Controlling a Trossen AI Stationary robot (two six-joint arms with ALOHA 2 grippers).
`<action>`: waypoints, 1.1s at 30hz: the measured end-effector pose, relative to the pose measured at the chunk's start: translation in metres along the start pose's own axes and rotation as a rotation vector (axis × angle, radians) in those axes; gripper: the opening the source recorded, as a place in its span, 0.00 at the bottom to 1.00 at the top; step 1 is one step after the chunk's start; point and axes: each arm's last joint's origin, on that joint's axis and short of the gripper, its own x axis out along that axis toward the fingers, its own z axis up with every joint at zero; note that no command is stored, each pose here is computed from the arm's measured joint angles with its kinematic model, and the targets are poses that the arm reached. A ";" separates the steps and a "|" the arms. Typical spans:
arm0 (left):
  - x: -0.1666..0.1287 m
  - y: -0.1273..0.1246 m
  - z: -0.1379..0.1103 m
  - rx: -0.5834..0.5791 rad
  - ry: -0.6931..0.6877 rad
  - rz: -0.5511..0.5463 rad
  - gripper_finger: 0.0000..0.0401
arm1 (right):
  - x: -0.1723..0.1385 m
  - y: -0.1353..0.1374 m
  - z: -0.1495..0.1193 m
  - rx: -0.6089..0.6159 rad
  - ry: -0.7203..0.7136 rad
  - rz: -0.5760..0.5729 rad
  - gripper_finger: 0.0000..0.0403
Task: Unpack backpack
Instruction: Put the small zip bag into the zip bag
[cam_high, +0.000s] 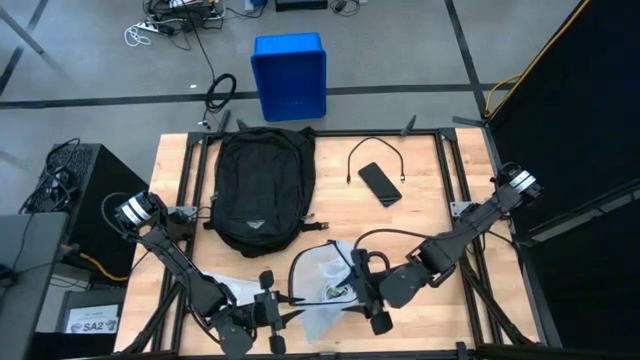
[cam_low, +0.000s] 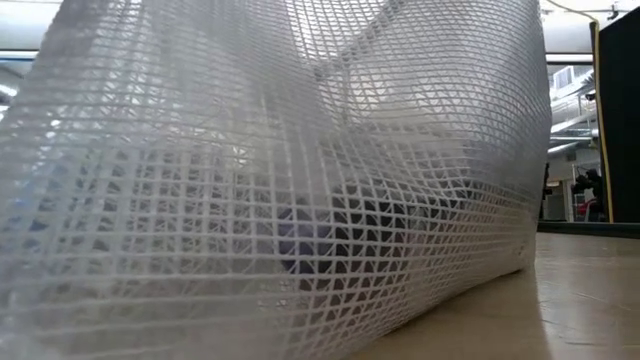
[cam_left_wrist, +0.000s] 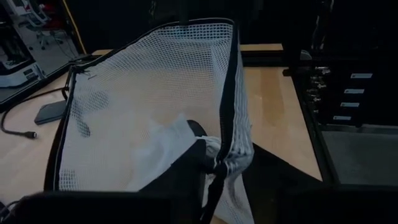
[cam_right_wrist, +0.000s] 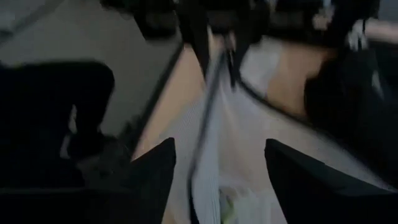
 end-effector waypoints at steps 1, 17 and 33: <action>0.000 0.000 0.000 0.004 0.000 0.000 0.20 | 0.002 -0.001 -0.004 0.005 0.018 -0.004 0.57; -0.016 -0.001 0.051 0.197 -0.055 0.019 0.39 | 0.005 0.004 -0.024 -0.074 0.108 0.015 0.08; -0.096 -0.018 0.054 0.253 0.320 -0.208 0.64 | -0.002 0.019 -0.027 -0.107 0.081 -0.044 0.00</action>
